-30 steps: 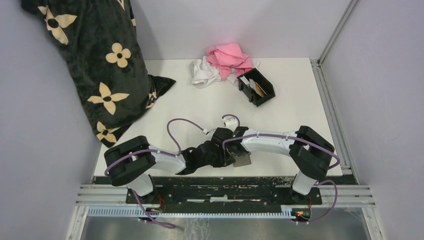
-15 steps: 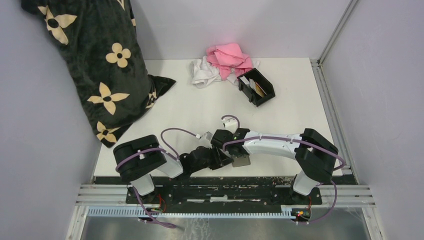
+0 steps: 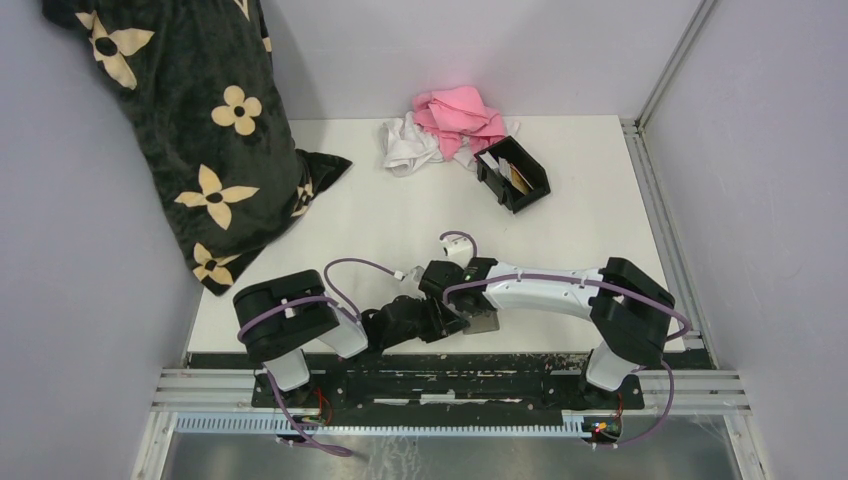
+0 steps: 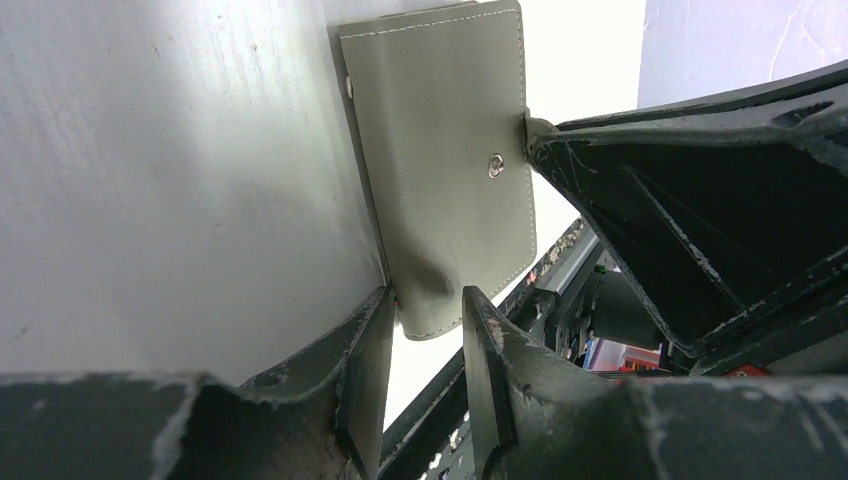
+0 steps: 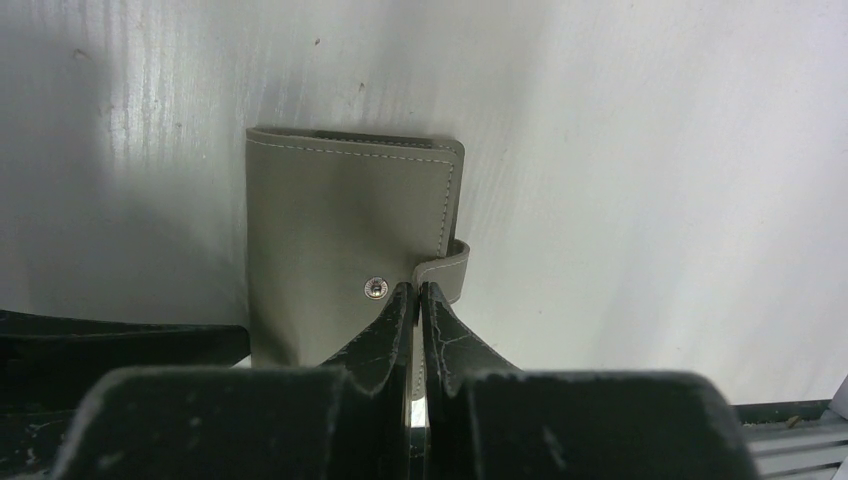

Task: Put the credit cards into the card holder
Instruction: Close the card holder at the center of the board.

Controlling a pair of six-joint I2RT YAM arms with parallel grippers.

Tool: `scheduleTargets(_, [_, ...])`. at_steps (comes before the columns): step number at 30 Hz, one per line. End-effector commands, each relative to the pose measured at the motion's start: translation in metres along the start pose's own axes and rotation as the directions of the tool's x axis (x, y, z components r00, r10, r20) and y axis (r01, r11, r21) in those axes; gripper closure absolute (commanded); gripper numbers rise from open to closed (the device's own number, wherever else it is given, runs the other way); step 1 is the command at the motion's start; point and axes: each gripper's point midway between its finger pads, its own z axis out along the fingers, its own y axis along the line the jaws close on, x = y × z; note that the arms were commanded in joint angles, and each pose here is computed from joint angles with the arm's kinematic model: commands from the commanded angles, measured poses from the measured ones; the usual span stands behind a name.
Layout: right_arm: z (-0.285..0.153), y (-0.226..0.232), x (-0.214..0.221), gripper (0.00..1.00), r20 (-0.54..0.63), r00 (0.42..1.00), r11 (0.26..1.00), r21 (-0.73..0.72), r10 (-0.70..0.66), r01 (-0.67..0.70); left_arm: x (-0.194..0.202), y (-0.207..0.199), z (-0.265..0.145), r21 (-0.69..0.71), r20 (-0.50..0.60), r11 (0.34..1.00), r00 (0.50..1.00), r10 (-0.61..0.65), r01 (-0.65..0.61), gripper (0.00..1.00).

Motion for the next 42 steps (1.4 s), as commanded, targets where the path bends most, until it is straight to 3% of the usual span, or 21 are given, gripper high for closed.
scheduleTargets(1, [-0.006,0.005,-0.015,0.93,0.044,0.999,1.000,0.005,0.024,-0.024,0.009,0.026,0.000,-0.092,-0.021,0.996,1.000,-0.006,0.004,0.60])
scheduleTargets(23, [0.005,0.013,-0.005,0.93,0.018,1.000,0.999,0.033,-0.012,0.012,0.012,0.020,0.005,-0.076,-0.035,0.997,0.999,0.003,-0.006,0.60])
scheduleTargets(42, [0.004,0.021,-0.003,0.86,0.018,1.000,1.000,0.007,-0.011,0.011,0.010,0.023,0.006,-0.092,-0.030,0.996,0.999,0.014,-0.017,0.62])
